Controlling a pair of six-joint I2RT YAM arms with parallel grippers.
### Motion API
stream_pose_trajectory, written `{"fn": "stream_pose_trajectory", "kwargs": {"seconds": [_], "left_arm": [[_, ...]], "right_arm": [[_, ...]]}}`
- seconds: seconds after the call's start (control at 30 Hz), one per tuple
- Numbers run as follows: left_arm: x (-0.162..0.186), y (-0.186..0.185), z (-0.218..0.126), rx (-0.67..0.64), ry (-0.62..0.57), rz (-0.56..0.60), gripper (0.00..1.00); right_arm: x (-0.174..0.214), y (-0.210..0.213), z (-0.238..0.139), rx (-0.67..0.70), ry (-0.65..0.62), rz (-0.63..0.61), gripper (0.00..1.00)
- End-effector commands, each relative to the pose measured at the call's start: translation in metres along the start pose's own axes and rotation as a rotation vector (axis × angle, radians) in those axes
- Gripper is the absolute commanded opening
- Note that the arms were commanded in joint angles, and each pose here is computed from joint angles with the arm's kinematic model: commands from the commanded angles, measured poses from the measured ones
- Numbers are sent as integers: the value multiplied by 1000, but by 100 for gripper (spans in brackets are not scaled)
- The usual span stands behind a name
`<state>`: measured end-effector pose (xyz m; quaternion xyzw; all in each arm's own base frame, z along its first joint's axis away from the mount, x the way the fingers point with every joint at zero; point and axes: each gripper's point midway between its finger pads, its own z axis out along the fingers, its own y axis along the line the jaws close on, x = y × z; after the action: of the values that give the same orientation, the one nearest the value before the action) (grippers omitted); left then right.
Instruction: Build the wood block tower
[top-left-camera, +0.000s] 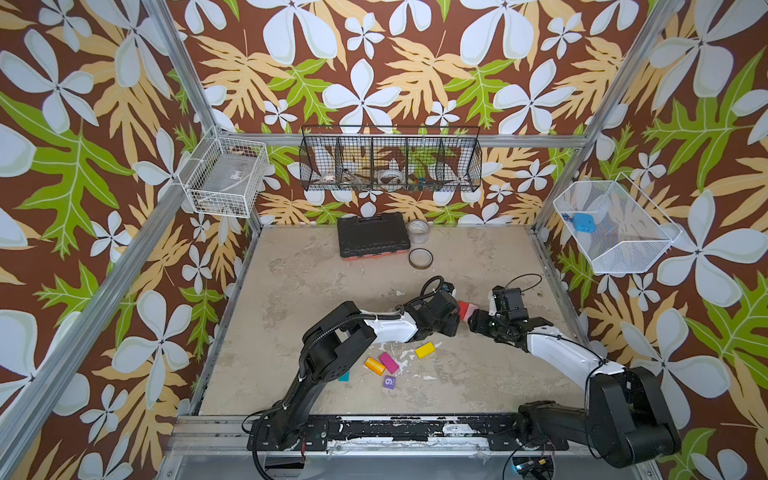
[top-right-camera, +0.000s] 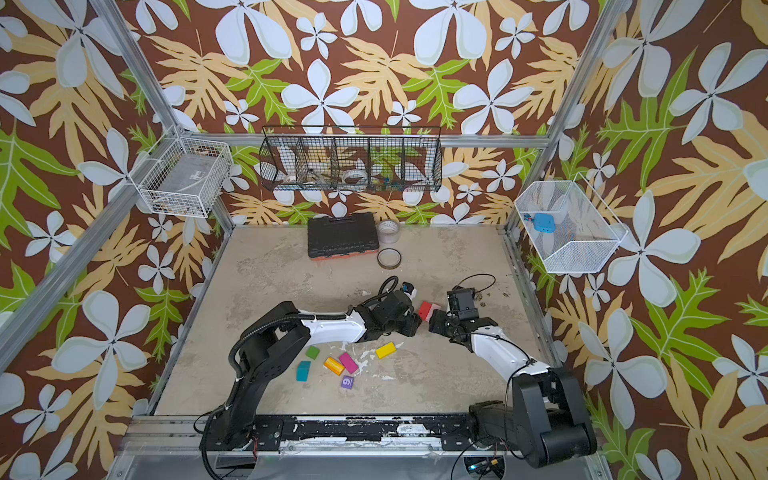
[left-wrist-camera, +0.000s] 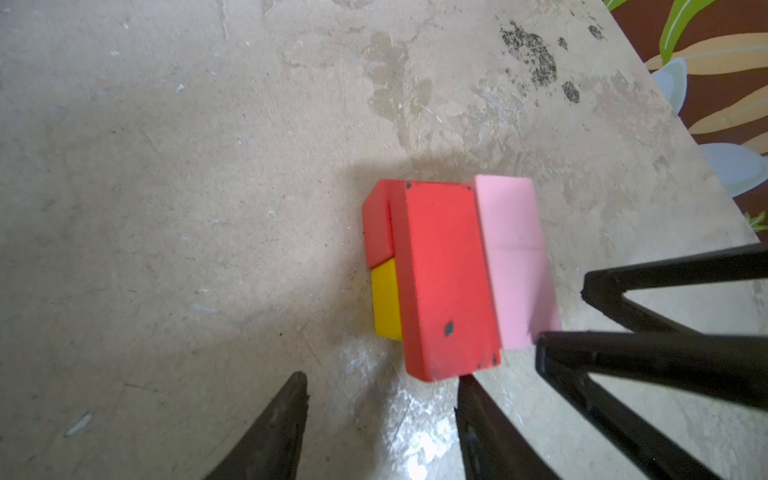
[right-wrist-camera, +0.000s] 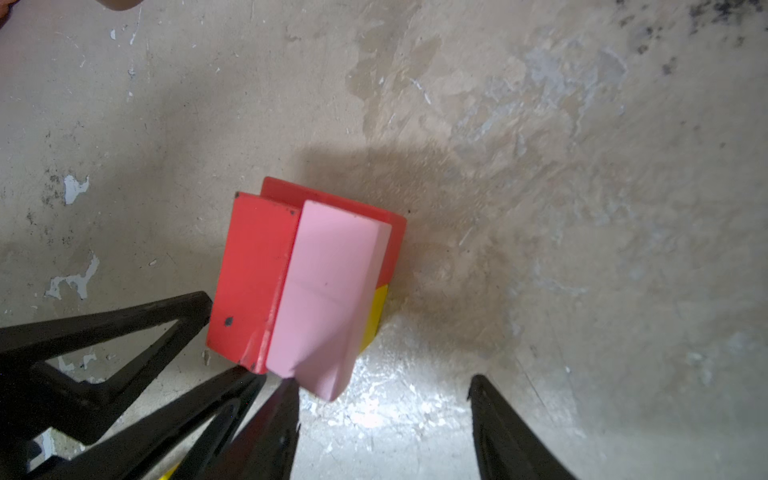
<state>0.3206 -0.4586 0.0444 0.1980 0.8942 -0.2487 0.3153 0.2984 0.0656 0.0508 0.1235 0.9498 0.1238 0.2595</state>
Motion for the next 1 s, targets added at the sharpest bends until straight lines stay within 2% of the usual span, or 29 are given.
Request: {"fn": "stream_pose_trajectory", "kwargs": {"seconds": [0.0, 0.97], "left_arm": [[-3, 0, 1, -6, -5, 9, 59], [-12, -3, -2, -10, -19, 12, 59]], "right_arm": [[-6, 0, 0, 8, -20, -3, 65], [-11, 3, -9, -7, -49, -5, 65]]}}
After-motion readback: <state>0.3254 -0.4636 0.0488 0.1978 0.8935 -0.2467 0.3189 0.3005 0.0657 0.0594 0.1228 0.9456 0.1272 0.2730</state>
